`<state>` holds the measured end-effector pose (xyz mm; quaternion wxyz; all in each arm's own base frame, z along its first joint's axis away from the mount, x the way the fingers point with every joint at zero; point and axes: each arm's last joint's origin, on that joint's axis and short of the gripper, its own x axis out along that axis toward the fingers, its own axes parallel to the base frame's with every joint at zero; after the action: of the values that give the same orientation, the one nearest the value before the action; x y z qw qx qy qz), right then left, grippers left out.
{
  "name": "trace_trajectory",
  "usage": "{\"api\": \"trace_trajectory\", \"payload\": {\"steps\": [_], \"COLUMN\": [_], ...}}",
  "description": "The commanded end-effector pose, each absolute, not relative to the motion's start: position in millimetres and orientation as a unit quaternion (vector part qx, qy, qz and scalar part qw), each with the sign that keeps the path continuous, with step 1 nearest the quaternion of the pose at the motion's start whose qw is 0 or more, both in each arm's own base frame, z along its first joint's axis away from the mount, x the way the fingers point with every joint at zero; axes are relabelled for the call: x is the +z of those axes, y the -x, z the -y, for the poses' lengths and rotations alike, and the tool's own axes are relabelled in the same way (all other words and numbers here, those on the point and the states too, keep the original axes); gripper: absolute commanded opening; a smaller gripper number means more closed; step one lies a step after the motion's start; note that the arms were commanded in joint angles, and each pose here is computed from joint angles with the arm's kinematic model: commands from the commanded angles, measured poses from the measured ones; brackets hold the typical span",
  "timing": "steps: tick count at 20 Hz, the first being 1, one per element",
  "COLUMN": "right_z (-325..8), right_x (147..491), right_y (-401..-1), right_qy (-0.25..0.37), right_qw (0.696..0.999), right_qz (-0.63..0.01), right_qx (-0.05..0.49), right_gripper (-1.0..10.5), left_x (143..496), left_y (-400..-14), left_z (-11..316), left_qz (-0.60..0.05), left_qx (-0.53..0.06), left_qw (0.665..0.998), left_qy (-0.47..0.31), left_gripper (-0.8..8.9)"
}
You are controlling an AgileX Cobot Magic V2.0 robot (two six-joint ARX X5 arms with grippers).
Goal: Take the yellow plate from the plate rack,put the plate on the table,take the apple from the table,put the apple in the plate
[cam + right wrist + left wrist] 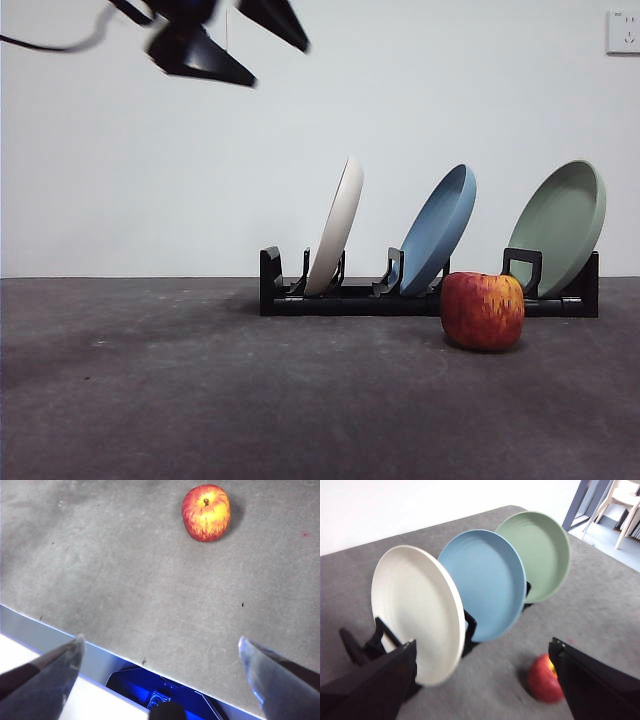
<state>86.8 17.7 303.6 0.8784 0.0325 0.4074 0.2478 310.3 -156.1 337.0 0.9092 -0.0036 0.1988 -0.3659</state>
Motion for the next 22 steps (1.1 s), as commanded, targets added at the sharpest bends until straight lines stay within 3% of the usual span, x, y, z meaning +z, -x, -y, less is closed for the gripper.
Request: {"api": "trace_trajectory", "payload": {"steps": [1, 9, 16, 19, 22], "right_z": [-17.9, -17.9, -17.9, -17.9, -17.9], "right_x": [304.2, 304.1, 304.1, 304.1, 304.1], "right_y": [-87.0, -86.9, -86.9, -86.9, -86.9], "right_qy": [-0.036, -0.036, -0.040, -0.041, -0.043], "right_qw": [0.879, 0.878, 0.878, 0.878, 0.878], "right_qz": [-0.407, -0.407, -0.408, -0.408, -0.409], "right_qx": [0.248, 0.248, 0.246, 0.245, 0.245], "right_gripper": [6.8, 6.7, 6.6, 6.6, 6.6], "left_x": [323.8, 273.0, 235.9, 234.9, 235.1], "left_y": [-336.9, -398.5, -411.9, -412.3, -412.3], "left_z": [175.1, 225.8, 235.3, 235.5, 235.7], "left_qz": [-0.208, -0.217, -0.237, -0.235, -0.235], "left_qx": [-0.364, -0.370, -0.349, -0.350, -0.353], "left_qw": [0.908, 0.903, 0.906, 0.906, 0.905], "left_qy": [-0.001, -0.009, -0.018, -0.022, -0.020], "left_gripper": [4.44, 4.44, 4.27, 1.98, 0.27]}}
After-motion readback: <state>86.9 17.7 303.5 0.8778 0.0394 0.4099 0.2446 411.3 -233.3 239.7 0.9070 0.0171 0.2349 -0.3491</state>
